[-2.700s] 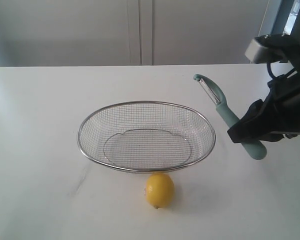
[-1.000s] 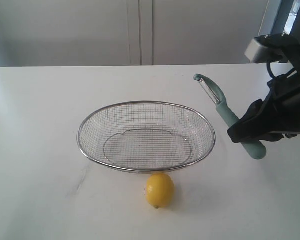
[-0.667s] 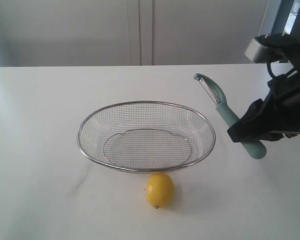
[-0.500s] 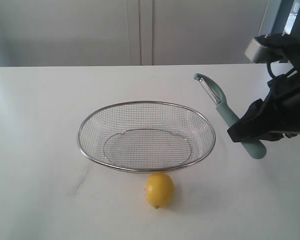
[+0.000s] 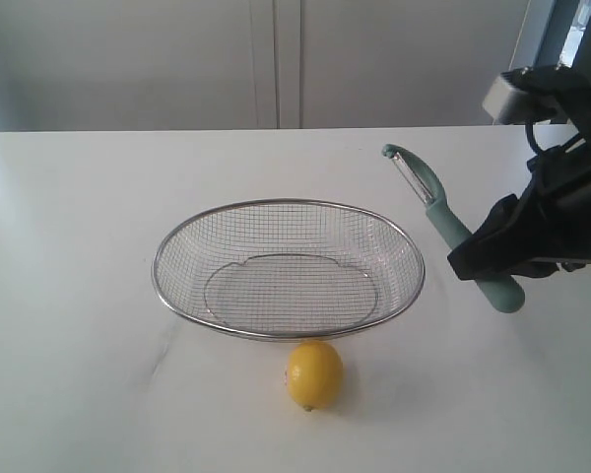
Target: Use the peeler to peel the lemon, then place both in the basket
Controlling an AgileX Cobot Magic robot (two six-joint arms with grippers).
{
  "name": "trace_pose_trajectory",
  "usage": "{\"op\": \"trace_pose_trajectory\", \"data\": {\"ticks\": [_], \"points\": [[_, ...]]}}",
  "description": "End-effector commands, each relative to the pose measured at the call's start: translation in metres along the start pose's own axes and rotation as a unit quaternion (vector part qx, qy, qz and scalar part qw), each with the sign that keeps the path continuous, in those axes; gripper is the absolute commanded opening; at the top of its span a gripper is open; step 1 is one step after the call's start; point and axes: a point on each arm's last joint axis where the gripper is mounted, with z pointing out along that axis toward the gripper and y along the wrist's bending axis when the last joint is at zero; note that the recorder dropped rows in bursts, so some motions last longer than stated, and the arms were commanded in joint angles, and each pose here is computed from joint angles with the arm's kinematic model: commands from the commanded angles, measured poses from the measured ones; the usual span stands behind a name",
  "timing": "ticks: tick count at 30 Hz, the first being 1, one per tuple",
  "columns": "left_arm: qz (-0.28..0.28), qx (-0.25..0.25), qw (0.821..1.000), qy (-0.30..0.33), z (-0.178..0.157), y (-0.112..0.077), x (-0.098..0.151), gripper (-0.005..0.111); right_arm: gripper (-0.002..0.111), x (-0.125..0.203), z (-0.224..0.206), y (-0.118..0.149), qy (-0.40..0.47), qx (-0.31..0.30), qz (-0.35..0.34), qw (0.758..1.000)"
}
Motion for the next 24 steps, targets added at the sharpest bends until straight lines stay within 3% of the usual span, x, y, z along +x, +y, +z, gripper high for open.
{"op": "trace_pose_trajectory", "data": {"ticks": [1,5,10,13,18,24], "points": [[0.021,0.005,1.000,-0.006,0.025,-0.008,-0.019,0.000,0.000,0.000,0.000,-0.001,-0.004,0.001,0.000,1.000],[0.097,0.052,0.993,-0.037,0.064,-0.025,-0.043,0.000,0.000,0.000,0.000,-0.001,-0.004,0.001,0.000,1.000],[0.173,0.083,0.981,0.021,0.112,-0.034,-0.038,0.000,0.000,0.000,0.000,-0.001,-0.005,0.001,0.000,1.000],[0.210,0.082,0.968,0.114,0.131,-0.028,-0.011,0.000,0.000,-0.001,0.000,-0.002,-0.011,0.007,0.000,1.000],[0.220,0.054,0.935,0.272,0.154,-0.011,0.043,0.000,0.000,-0.006,-0.001,-0.007,-0.036,0.032,0.000,0.999],[0.238,0.066,0.864,0.439,0.171,-0.021,0.083,0.000,0.000,-0.006,-0.001,-0.007,-0.039,0.035,0.000,0.999]]}}
